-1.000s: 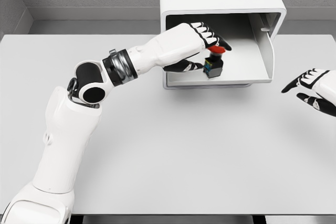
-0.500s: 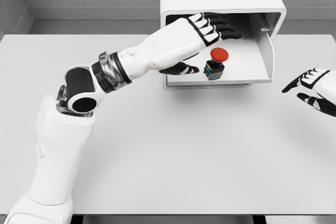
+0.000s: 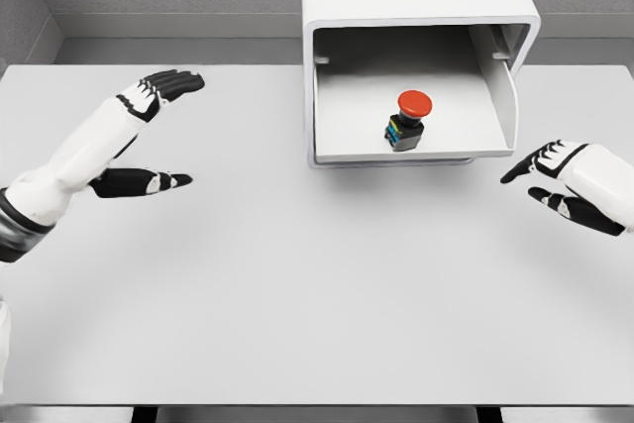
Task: Slide open multi-storey tabletop storage cabinets and put open load switch and slide close multi-storey tabletop storage cabinets
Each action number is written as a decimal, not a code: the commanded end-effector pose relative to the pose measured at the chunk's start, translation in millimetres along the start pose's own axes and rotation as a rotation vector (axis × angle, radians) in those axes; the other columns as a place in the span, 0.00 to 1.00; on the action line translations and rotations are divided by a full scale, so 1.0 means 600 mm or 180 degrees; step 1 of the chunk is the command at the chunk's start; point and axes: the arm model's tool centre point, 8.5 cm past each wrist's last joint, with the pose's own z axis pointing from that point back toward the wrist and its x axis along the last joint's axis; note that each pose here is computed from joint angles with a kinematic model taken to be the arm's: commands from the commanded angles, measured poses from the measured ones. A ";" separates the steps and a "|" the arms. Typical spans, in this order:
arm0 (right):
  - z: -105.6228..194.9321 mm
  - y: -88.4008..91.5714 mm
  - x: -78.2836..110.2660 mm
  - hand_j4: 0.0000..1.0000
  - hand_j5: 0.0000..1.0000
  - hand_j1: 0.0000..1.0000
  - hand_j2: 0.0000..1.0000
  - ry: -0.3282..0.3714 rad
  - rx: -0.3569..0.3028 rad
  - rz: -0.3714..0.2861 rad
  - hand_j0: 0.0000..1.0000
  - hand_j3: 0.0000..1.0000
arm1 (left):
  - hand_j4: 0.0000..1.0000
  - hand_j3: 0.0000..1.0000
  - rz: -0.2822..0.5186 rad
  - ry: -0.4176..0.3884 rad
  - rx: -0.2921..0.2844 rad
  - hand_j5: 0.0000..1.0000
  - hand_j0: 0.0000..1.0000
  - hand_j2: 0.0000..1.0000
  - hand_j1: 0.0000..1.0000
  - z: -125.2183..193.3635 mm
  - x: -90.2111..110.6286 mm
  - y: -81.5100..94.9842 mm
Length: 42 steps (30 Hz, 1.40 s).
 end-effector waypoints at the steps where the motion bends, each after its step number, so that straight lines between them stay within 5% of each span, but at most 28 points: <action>1: -0.012 0.023 0.009 0.58 0.58 0.58 0.58 -0.0063 0.0002 -0.0131 0.58 0.58 | 1.00 1.00 0.0006 0.0458 0.0359 1.00 1.00 1.00 1.00 0.083 -0.062 0.067; 6: -0.024 0.022 0.013 0.58 0.58 0.58 0.58 -0.0127 -0.0010 -0.0131 0.58 0.58 | 1.00 1.00 0.0371 0.0920 0.0374 1.00 1.00 1.00 1.00 0.138 -0.132 0.026; 10: -0.028 0.021 0.014 0.58 0.58 0.58 0.58 -0.0138 -0.0032 -0.0129 0.58 0.58 | 1.00 1.00 0.0483 0.1012 0.0340 1.00 1.00 1.00 1.00 0.144 -0.145 0.004; 32: -0.069 0.018 0.003 0.59 0.59 0.59 0.59 -0.0191 -0.0059 -0.0067 0.59 0.59 | 1.00 1.00 0.0580 0.1061 0.0353 1.00 1.00 1.00 1.00 0.147 -0.151 -0.015; 42: -0.076 -0.013 -0.002 0.60 0.60 0.60 0.60 -0.0212 -0.0171 0.0019 0.60 0.60 | 1.00 1.00 0.0585 0.1068 0.0348 1.00 1.00 1.00 1.00 0.149 -0.151 -0.016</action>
